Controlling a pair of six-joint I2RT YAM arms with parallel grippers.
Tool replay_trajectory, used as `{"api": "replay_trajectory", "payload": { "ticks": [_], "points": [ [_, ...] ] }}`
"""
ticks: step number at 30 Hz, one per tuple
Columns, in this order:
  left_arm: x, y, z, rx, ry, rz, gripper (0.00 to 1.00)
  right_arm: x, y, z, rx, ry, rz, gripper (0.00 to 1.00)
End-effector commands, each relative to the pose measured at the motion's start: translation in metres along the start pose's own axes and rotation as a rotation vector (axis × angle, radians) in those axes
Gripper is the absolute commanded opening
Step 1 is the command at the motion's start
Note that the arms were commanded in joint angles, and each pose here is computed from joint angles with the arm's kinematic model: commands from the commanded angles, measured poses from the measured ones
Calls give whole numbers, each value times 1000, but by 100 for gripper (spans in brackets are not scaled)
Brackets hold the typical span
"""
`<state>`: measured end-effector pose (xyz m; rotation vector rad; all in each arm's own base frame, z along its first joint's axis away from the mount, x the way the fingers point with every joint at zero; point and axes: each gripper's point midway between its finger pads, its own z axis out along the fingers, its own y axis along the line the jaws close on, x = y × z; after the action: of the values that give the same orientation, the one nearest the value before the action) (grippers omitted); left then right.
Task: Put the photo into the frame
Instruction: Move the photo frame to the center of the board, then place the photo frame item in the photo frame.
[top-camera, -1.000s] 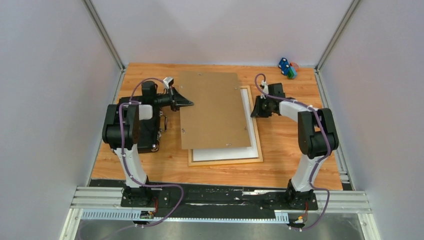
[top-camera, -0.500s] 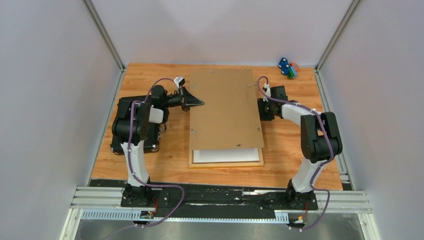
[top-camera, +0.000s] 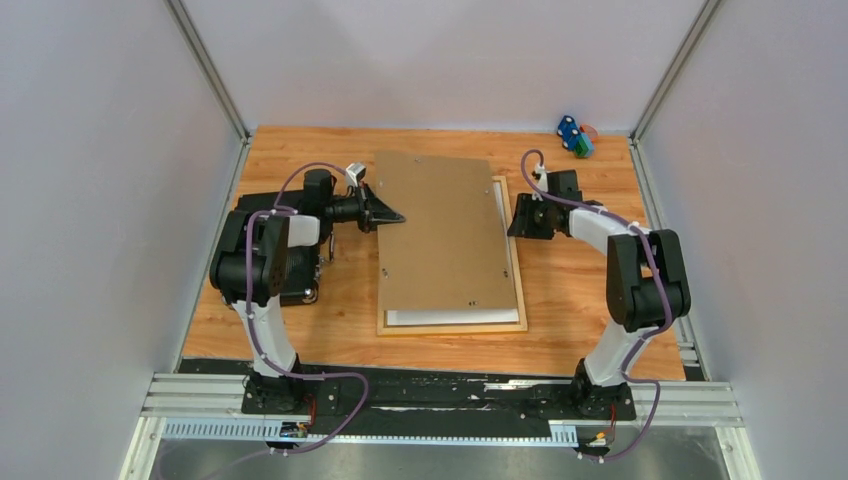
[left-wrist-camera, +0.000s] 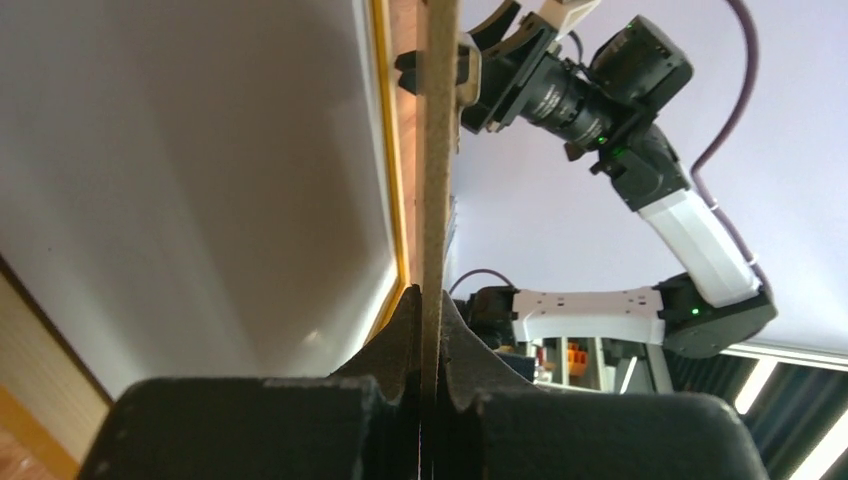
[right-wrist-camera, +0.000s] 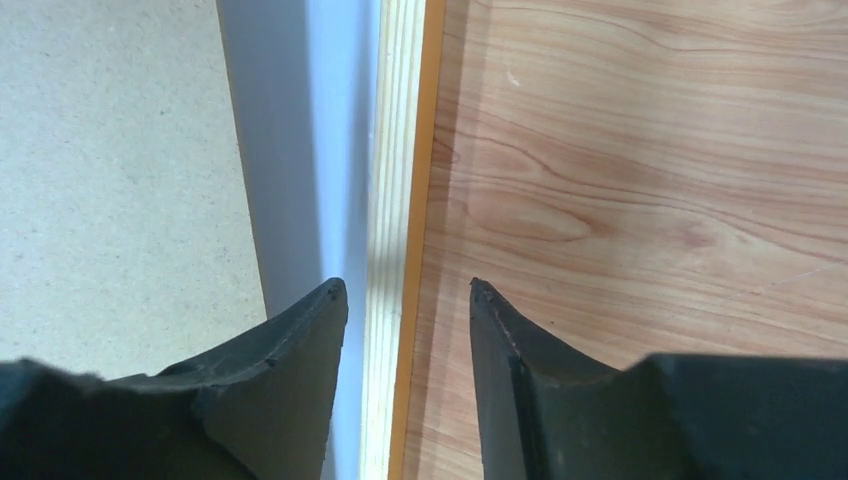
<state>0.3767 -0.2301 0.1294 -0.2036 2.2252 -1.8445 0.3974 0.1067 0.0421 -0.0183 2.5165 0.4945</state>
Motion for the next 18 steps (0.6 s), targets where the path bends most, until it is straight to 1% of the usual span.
{"api": "replay_trajectory", "payload": {
  "ticks": [1, 6, 11, 17, 18],
  "points": [
    [2, -21, -7, -14, 17, 123, 0, -18, 3, -14, -3, -70, -9, 51],
    [5, -20, -7, -14, 21, 119, 0, -23, -4, -20, 7, -88, 6, 60],
    [8, -18, -3, -11, 30, 105, 0, -33, -14, -30, 7, -121, 32, 63],
    [15, -18, 7, 6, 55, 91, 0, -39, -21, -38, -1, -143, 56, 64],
    [16, -19, 10, 13, 60, 89, 0, -42, -32, -41, 12, -153, 76, 64]
  ]
}}
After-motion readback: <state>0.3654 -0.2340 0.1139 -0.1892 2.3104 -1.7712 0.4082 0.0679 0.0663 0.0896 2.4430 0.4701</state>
